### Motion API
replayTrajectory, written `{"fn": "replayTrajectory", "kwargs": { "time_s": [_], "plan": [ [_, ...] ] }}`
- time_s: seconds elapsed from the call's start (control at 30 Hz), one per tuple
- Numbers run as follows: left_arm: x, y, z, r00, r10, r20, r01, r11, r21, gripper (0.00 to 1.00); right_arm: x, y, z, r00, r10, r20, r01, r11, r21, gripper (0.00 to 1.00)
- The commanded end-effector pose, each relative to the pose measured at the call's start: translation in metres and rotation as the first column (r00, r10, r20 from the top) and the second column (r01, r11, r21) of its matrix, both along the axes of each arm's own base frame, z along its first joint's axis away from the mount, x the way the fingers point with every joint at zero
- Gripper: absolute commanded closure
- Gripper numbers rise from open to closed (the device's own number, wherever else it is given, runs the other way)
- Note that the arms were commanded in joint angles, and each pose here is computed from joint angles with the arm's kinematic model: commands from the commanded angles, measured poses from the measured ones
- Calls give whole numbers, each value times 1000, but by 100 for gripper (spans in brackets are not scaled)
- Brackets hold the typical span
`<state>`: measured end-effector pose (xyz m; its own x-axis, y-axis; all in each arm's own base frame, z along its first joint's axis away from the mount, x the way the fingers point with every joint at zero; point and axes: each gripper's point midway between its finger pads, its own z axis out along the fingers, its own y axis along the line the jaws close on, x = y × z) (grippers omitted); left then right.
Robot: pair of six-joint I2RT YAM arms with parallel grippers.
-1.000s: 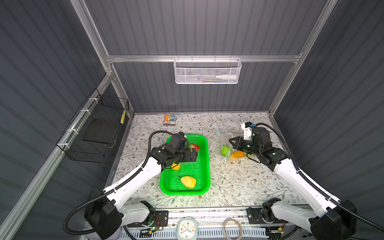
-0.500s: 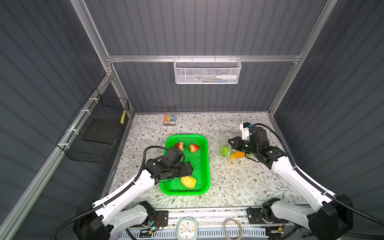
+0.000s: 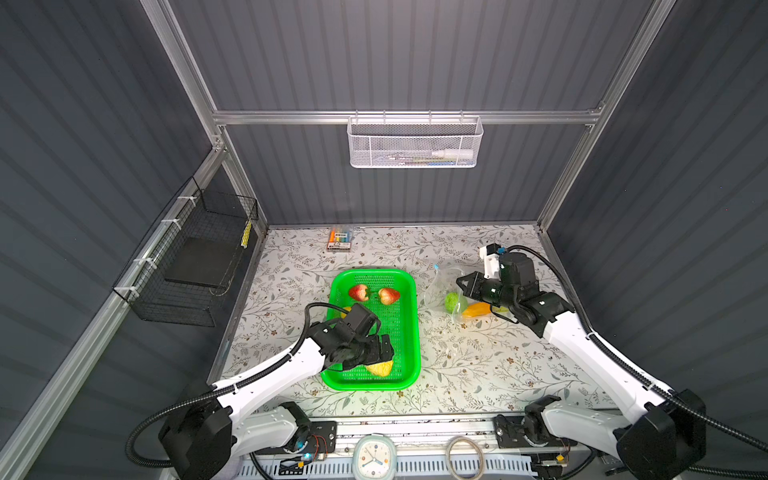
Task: Place the food in the zip-top bag and seal the zipper
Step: 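Lower the left gripper and grasp the pale yellow pear by its body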
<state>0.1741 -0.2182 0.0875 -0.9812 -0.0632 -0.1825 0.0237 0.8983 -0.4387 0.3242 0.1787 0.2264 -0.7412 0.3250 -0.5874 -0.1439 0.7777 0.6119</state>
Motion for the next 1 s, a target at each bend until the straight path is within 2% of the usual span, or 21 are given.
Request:
{"fn": "replayTrajectory", "kwargs": {
  "time_s": [0.0, 0.33, 0.8, 0.9, 0.97],
  "plan": [
    [2, -10, -7, 1000, -7, -12, 7, 1000, -22, 1, 2, -3, 20, 999, -4, 51, 4, 1000, 0, 100],
    [21, -25, -10, 998, -63, 32, 63, 998, 13, 1, 0, -8, 19, 999, -16, 52, 17, 1000, -24, 100],
    [-21, -10, -33, 984, -174, -35, 178, 966, 190, 3, -1, -8, 19, 998, -17, 59, 18, 1000, -5, 100],
    [-19, -14, -34, 984, -177, -24, 178, 966, 190, 6, -1, -8, 18, 998, -19, 57, 19, 1000, -4, 100],
    [-17, -19, -34, 982, -186, -14, 186, 966, 181, 13, -2, -8, 18, 998, -19, 57, 19, 1000, -5, 100]
  ]
}}
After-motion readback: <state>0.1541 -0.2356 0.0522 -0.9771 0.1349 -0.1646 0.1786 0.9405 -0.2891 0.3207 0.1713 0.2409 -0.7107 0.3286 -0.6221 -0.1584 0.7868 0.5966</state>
